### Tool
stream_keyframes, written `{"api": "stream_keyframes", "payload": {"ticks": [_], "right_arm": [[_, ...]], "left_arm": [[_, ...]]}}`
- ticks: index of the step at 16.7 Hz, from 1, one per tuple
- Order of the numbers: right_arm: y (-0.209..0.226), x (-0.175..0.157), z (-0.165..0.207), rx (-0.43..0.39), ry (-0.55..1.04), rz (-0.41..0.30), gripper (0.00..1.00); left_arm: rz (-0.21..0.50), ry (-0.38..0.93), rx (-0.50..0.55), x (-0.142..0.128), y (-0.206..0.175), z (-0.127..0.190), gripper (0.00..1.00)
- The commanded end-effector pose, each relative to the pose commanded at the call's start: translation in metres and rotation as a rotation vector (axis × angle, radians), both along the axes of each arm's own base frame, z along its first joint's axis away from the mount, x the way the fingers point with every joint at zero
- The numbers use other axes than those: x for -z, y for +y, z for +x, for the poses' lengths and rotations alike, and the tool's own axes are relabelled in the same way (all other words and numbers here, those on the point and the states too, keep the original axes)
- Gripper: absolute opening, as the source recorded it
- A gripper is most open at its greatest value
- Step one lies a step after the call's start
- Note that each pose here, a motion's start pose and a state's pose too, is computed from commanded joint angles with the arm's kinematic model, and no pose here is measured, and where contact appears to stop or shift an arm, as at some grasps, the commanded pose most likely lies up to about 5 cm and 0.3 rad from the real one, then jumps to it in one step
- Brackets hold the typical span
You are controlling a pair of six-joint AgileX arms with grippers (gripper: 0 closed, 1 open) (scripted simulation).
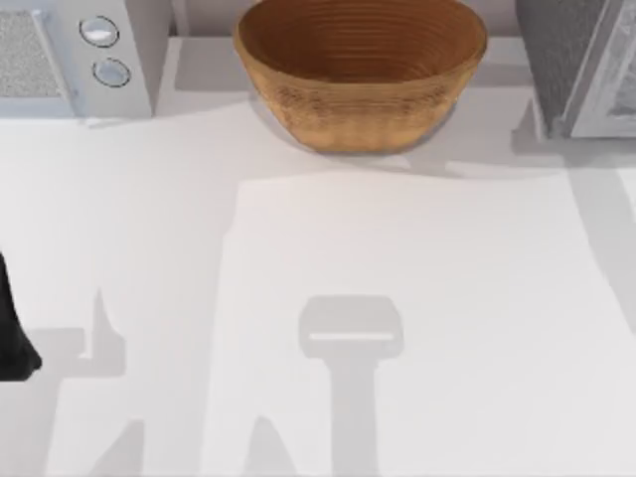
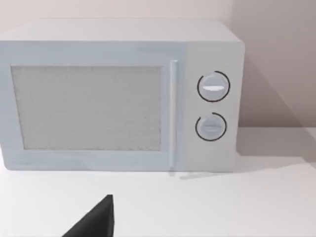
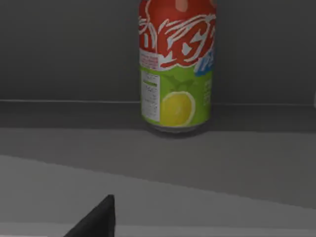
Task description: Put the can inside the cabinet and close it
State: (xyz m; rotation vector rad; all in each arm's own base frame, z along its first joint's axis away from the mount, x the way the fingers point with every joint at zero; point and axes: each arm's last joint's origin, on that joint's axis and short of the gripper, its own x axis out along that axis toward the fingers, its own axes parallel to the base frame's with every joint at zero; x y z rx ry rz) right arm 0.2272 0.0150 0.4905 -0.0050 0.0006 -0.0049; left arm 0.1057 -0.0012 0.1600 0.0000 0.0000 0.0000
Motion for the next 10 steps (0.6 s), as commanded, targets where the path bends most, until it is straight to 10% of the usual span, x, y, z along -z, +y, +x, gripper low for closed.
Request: {"api": "stream_keyframes", "payload": {"ticks": [10], "right_arm": [[-0.014, 0.202, -0.112, -0.001, -0.001, 0.002, 1.0]], "left_arm": [[0.0, 0.0, 0.0, 0.0, 0.0, 0.0, 1.0]]}}
